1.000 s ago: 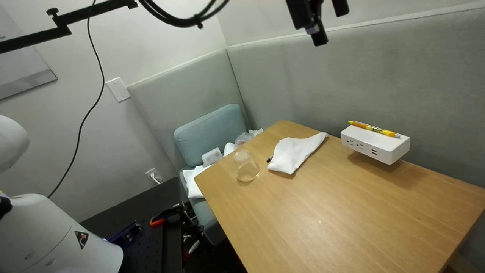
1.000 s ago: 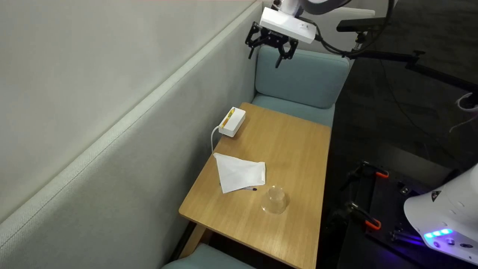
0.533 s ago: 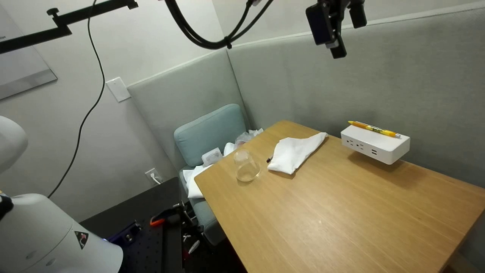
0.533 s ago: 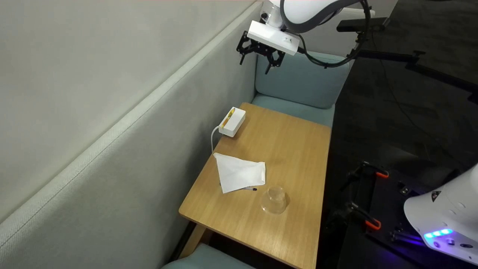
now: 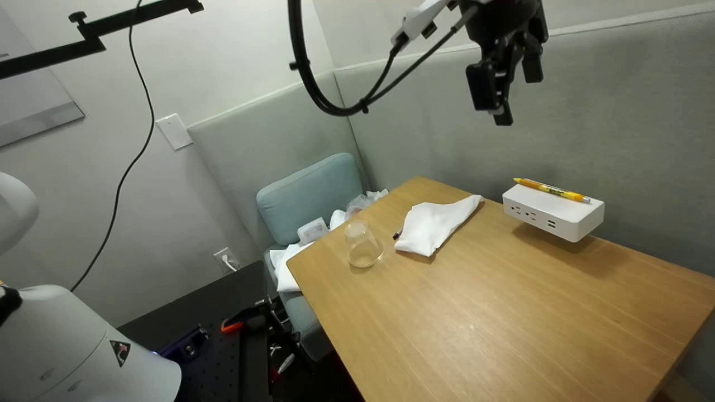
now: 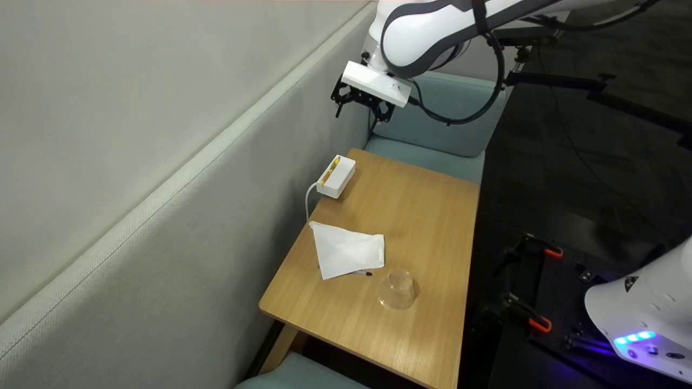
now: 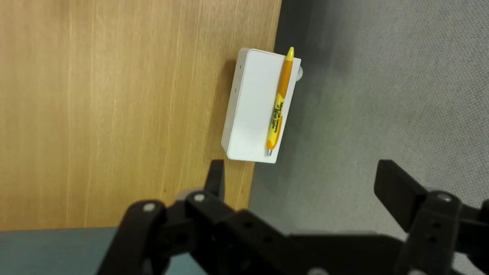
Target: Put the marker on the table then wipe the router
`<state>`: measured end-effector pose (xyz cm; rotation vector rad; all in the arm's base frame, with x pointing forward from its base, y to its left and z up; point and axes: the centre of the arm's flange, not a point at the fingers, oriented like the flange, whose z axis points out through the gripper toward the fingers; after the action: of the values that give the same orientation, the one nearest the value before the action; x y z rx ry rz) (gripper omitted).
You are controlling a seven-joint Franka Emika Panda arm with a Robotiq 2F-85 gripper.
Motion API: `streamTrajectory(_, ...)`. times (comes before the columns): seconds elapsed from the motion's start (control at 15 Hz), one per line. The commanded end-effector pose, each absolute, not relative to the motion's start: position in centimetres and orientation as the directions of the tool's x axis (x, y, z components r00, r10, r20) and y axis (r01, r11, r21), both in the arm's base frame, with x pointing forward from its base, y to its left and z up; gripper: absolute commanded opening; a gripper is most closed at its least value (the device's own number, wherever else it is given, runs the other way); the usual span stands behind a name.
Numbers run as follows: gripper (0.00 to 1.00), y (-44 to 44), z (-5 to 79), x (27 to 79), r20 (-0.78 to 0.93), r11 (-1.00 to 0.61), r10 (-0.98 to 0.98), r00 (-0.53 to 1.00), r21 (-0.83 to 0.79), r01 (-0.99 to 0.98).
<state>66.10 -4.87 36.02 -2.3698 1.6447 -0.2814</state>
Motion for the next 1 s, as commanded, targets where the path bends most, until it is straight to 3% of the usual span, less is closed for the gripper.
streamTrajectory(0.0, 1.00, -4.3, 32.0, 69.8, -0.007, -0.288, -0.950, 0.311, -0.356, -0.889)
streamTrajectory(0.93, 1.00, -3.7, 21.7, 73.8, -0.043, -0.257, -0.959, 0.279, -0.277, -0.926)
